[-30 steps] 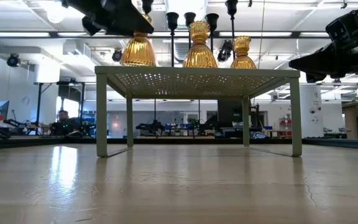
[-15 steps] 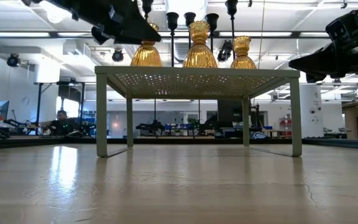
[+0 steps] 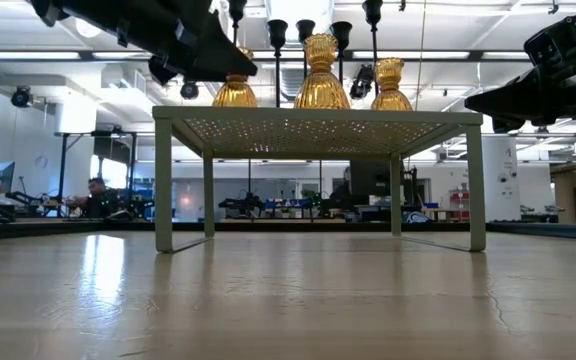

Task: Pick & Place candle stick holders
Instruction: Put the yellow glass candle holder on the shelf

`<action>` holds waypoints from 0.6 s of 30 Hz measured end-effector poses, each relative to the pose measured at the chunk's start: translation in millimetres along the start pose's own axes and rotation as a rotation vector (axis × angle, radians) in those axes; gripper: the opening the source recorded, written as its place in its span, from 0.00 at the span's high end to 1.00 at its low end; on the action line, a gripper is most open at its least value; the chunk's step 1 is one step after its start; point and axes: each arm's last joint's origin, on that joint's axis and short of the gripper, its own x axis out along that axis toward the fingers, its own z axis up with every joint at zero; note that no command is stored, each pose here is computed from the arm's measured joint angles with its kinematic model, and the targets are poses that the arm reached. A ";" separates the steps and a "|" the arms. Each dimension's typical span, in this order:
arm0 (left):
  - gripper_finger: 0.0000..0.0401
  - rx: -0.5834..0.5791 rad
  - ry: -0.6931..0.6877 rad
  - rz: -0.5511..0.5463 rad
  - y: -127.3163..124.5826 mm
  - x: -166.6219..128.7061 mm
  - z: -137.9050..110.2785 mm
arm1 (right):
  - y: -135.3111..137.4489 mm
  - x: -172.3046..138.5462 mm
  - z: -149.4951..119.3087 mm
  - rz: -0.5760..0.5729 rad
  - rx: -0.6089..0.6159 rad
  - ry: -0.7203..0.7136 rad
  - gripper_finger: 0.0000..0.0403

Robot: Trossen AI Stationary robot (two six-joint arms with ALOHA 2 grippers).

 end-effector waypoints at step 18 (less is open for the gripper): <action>0.65 -0.048 0.005 -0.022 8.5 4.9 -6.8 | 0.0 0.0 0.0 0.000 0.000 0.000 0.98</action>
